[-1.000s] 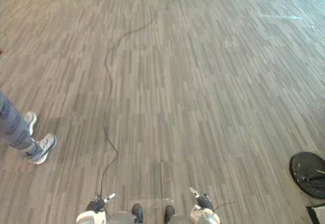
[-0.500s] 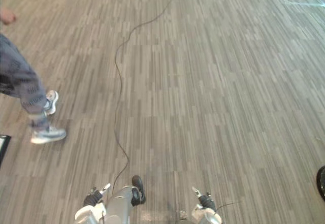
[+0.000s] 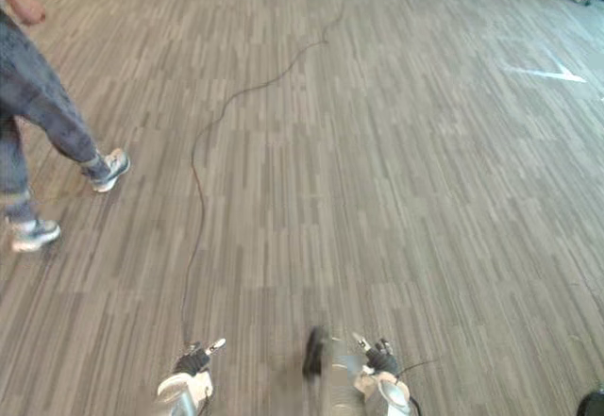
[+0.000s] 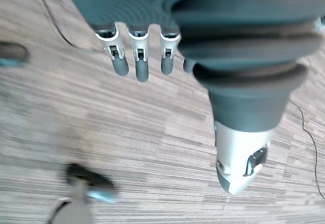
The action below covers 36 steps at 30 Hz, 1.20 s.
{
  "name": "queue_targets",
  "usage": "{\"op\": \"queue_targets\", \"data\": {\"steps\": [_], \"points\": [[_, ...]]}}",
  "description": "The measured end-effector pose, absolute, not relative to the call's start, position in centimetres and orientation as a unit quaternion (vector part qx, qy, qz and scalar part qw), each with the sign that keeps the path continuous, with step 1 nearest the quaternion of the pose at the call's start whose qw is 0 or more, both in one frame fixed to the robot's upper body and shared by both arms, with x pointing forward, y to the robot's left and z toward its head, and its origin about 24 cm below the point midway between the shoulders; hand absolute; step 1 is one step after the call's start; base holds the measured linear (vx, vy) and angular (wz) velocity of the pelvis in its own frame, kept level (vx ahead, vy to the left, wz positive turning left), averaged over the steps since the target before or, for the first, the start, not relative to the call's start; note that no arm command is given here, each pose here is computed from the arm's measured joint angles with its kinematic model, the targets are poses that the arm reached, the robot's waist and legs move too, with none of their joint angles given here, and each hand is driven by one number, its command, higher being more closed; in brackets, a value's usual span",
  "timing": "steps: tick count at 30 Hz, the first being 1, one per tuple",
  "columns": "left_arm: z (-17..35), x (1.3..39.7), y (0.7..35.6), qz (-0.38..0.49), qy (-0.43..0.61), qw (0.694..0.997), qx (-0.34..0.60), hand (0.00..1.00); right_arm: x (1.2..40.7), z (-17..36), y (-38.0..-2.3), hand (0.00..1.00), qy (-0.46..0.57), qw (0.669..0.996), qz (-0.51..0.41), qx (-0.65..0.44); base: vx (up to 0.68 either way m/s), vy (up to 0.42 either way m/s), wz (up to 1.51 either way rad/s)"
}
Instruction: Pick up cushions and gather them together orderly.
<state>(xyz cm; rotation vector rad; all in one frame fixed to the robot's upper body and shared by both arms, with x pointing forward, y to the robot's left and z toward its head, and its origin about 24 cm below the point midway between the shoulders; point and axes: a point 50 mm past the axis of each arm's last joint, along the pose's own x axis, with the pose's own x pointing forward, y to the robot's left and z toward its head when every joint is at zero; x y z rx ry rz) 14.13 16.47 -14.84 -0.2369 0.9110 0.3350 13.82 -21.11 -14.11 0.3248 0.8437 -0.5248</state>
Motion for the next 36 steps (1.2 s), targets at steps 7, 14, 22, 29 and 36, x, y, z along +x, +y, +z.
{"op": "queue_targets", "data": {"steps": [7, 14, 22, 29, 36], "points": [[-14.2, 14.7, 17.5, 0.186, 0.41, 0.885, -0.12, 0.0, 13.7, -14.3, -20.0, 0.0, 0.405, 0.859, -0.257, 0.177, 0.66, -0.238, -0.31], [-13.4, 15.7, 17.8, 0.193, 0.375, 0.897, -0.13, 0.0, 14.2, -14.5, -17.8, 0.0, 0.408, 0.855, -0.245, 0.207, 0.57, 0.091, -0.68], [-13.8, 14.7, 19.9, 0.21, 0.387, 0.89, -0.117, 0.0, 12.5, -15.3, -17.1, 0.0, 0.441, 0.848, -0.227, 0.189, 0.59, 0.314, -0.73], [-14.7, 13.8, 18.5, 0.201, 0.423, 0.873, -0.134, 0.0, 14.2, -14.2, -17.9, 0.0, 0.4, 0.871, -0.223, 0.178, 0.51, 0.035, -0.45], [-15.3, 13.1, 17.0, 0.171, 0.453, 0.866, -0.124, 0.0, 13.2, -14.5, -21.2, 0.0, 0.423, 0.862, -0.239, 0.143, 0.61, -0.204, -0.26]]}}
